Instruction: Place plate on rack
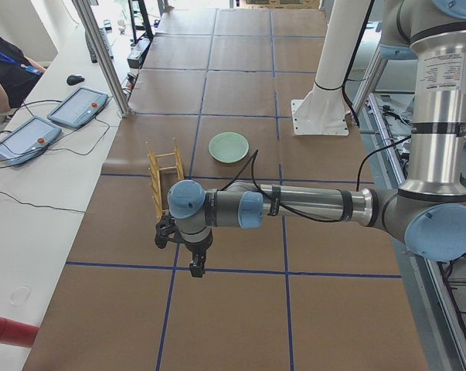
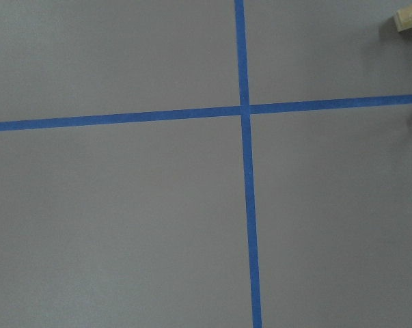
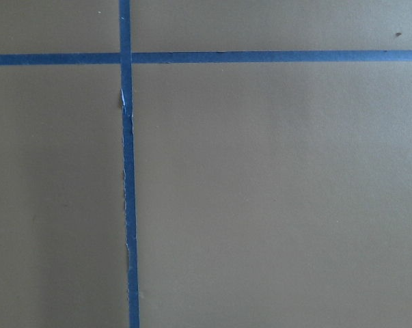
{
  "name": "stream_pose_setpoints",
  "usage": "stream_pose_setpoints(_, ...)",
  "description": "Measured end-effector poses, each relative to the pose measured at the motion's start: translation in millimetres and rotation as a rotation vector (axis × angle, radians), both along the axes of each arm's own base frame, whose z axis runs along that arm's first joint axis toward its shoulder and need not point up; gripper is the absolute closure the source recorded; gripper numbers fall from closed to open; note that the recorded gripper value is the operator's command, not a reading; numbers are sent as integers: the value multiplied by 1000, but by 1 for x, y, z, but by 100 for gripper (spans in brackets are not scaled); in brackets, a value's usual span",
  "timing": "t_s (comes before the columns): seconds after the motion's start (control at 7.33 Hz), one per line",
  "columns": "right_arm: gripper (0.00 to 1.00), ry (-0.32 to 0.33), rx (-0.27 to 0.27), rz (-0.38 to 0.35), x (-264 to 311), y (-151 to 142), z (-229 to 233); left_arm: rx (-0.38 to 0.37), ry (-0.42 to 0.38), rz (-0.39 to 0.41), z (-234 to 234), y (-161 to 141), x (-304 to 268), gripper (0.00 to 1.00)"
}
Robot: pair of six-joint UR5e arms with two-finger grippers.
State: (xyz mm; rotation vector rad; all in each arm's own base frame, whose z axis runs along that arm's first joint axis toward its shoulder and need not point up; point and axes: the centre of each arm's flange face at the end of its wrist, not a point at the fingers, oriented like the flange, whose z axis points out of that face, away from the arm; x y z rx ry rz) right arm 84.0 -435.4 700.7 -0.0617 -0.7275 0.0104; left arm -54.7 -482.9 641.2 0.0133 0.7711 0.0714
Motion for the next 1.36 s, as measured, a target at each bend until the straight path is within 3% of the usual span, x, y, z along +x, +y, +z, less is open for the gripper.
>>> stream_pose_setpoints(0.55, 0, 0, 0, 0, 0, 0, 0, 24, 1, -6, -18, -10, 0, 0)
stream_pose_setpoints(0.95, 0, 0, 0, 0, 0, 0, 0, 66, 4, -99, -111, -23, 2, 0)
stream_pose_setpoints(1.36, 0, 0, 1, -1, 0, 0, 0, 47, 32, -173, -211, 0, 41, 0)
